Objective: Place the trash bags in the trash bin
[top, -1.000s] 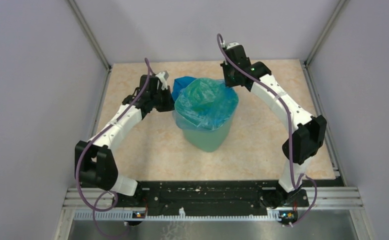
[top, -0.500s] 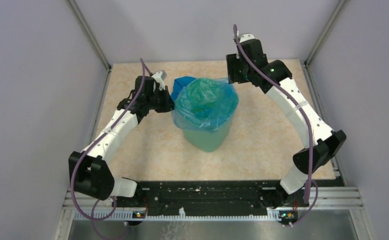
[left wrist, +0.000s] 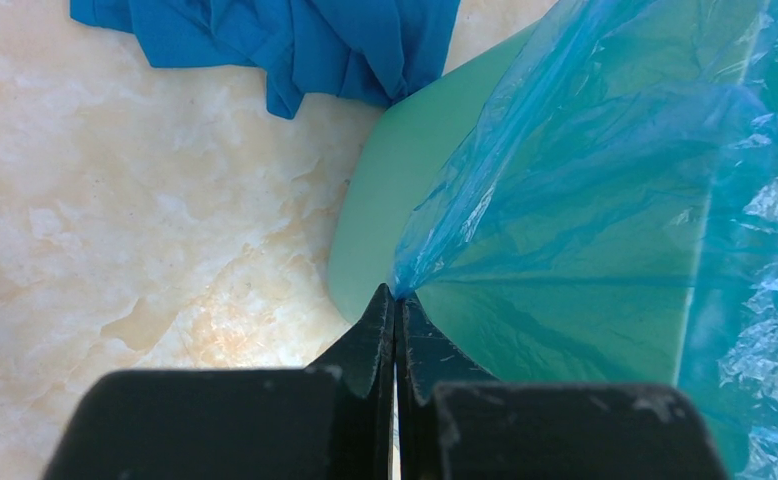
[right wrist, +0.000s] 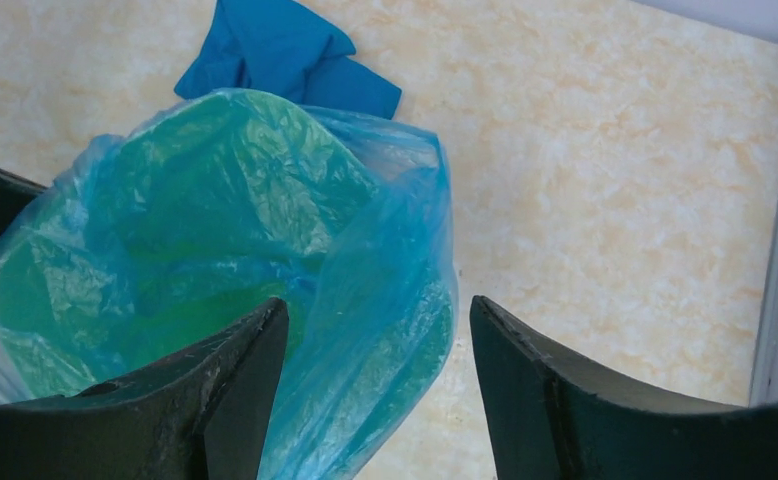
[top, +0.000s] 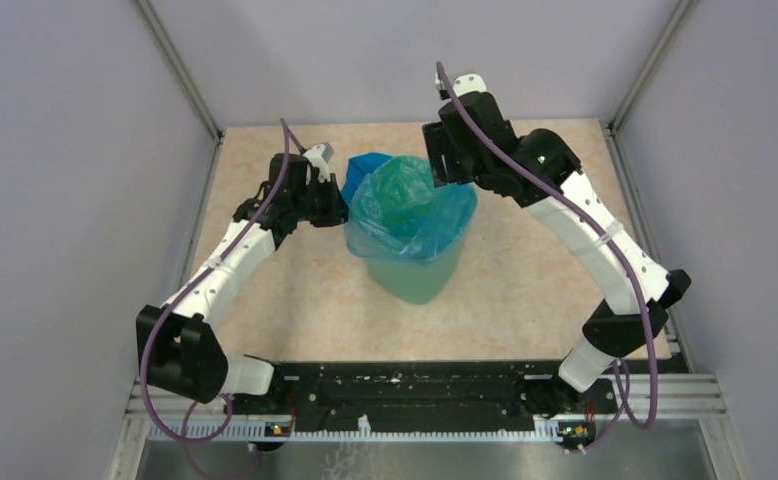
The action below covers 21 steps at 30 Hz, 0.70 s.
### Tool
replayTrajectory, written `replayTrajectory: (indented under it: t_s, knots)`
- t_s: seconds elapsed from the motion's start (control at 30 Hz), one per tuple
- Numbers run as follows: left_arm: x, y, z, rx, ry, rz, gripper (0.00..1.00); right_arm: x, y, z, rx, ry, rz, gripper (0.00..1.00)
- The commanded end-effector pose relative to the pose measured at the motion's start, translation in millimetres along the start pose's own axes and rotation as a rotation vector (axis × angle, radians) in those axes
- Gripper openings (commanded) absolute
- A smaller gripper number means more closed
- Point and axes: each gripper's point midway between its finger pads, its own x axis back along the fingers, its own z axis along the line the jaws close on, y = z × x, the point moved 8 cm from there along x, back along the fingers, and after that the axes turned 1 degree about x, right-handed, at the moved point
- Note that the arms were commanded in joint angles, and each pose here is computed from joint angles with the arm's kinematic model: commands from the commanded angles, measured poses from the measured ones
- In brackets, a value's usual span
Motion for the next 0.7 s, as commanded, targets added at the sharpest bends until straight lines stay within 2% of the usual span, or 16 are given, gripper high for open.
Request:
replayTrajectory:
  t_s: [0.0, 0.23, 0.37, 0.43, 0.47, 0.57, 0.67]
  knots:
    - [10.4, 8.0, -7.5, -0.019, -0.036, -0.053, 0.00, 16.6, 2.4, 12.7, 0.041, -0.058, 0.005, 0.69]
    - [11.7, 7.2, -7.7, -0.021, -0.034, -0.052, 0.00, 1.7, -20.9, 33.5, 0.134, -0.082, 0.127, 0.75]
    - [12.6, 6.2, -7.6, -0.020, -0.035, -0.052, 0.00, -0.3, -28.3, 33.2, 0.127, -0.091, 0.146, 0.71]
    - [13.5, 5.9, -7.9, -0.023, -0.035, -0.054, 0.00, 1.1, -29.7, 32.6, 0.120, -0.082, 0.142, 0.66]
    - [13.7, 6.2, -7.7, -0.023, -0.034, -0.056, 0.00, 3.0, -29.8, 31.2, 0.115, -0.082, 0.139, 0.61]
    - [14.8, 6.0, -8.7, -0.023, -0.040, -0.056, 0.00, 7.6, -30.8, 27.6, 0.102, -0.084, 0.131, 0.36]
    - [16.1, 6.0, -10.2, -0.021, -0.050, -0.057, 0.00, 11.4, -34.2, 24.7, 0.095, -0.078, 0.132, 0.16]
